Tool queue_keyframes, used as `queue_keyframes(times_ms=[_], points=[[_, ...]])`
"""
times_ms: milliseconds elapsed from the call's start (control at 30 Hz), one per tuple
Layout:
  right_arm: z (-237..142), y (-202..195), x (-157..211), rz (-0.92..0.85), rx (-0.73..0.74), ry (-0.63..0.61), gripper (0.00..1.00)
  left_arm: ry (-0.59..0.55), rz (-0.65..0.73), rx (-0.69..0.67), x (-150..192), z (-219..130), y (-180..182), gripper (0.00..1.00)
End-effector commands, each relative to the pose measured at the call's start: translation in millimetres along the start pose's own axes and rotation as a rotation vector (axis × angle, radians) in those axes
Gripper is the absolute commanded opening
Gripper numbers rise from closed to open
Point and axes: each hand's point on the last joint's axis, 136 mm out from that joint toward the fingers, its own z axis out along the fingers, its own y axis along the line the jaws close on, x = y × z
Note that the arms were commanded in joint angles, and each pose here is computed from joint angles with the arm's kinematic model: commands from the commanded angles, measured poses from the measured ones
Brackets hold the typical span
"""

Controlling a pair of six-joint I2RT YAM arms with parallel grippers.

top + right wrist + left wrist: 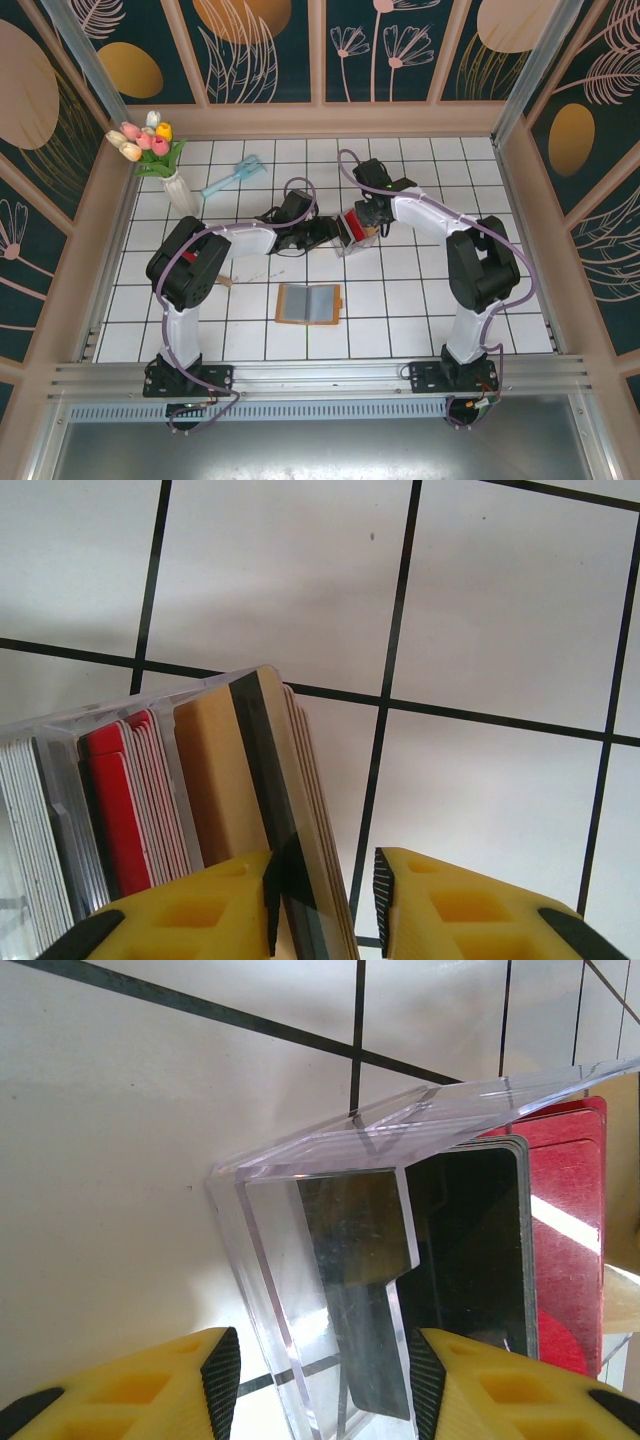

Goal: Put the credit cards into the card holder
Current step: Pick up the credit card from the storage box.

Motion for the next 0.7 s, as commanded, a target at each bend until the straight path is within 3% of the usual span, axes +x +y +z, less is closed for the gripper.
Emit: queue_keyframes(times_ms=[0, 500, 667], points=[[-20, -9, -12, 0.000, 0.030, -0.036, 0.31, 0.022, -0.018, -0.036, 8, 6, 15, 0.51], [-42, -4, -24, 0.011, 0.004, -0.081, 0.17, 0.016, -0.006, -0.031, 6, 1, 12, 0.51], [-65, 10, -30, 0.051, -0.104, -0.118, 0.14, -0.001, 0.012, -0.017, 2, -7, 3, 0.51]])
